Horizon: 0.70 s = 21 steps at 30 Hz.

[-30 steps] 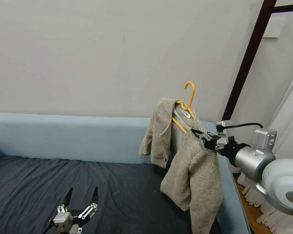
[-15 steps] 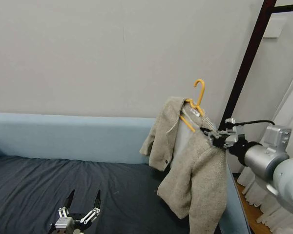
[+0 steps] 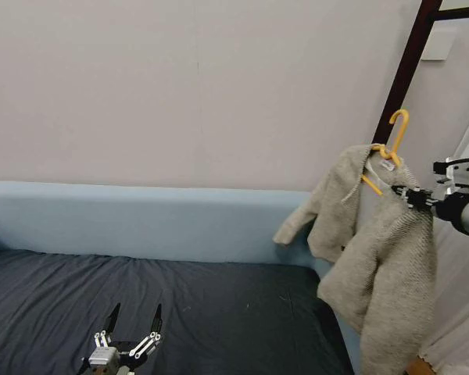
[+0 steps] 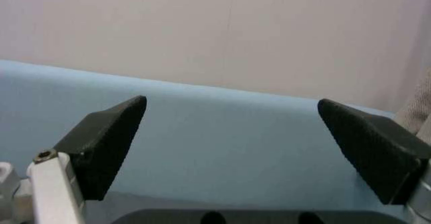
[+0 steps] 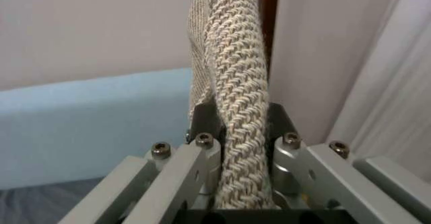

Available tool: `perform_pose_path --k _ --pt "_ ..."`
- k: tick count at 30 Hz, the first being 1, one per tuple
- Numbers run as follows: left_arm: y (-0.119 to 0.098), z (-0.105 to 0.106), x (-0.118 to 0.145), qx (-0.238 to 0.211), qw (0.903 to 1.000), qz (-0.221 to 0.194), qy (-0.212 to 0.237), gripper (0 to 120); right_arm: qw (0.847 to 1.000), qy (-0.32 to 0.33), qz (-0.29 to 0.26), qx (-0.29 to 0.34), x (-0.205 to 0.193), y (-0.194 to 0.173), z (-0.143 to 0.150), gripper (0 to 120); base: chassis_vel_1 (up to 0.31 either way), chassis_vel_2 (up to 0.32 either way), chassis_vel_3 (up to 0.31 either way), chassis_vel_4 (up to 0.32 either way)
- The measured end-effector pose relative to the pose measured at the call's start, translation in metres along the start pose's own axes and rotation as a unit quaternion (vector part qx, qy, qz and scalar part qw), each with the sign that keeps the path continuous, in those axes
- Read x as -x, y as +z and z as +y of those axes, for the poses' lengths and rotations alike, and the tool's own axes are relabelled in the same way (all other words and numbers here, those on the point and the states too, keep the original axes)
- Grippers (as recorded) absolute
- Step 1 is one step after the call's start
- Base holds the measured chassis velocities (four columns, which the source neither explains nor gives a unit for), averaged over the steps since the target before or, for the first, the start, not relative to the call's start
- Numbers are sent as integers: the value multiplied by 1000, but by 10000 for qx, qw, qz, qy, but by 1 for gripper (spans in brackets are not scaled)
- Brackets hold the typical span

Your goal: Pick up the clothes from the sofa and hang them on the clothes hanger.

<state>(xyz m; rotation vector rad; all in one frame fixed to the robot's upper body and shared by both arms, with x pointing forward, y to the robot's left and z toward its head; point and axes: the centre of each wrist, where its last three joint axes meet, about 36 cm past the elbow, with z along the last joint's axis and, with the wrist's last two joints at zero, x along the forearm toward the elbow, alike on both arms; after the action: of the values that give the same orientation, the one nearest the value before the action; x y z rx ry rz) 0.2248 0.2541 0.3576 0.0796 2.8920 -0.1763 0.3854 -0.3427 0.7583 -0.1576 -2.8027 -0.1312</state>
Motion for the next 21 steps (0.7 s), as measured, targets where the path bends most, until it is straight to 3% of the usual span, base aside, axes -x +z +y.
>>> perform_pose_path --k 11,21 --pt "0 0 0 -3 10000 7 -1 100 9943 892 -388 442 25 -39 -58 8 0 0 0 0" --pt "0 0 0 -4 10000 9 0 100 9823 1647 -880 128 72 -30 -101 8 0 0 0 0"
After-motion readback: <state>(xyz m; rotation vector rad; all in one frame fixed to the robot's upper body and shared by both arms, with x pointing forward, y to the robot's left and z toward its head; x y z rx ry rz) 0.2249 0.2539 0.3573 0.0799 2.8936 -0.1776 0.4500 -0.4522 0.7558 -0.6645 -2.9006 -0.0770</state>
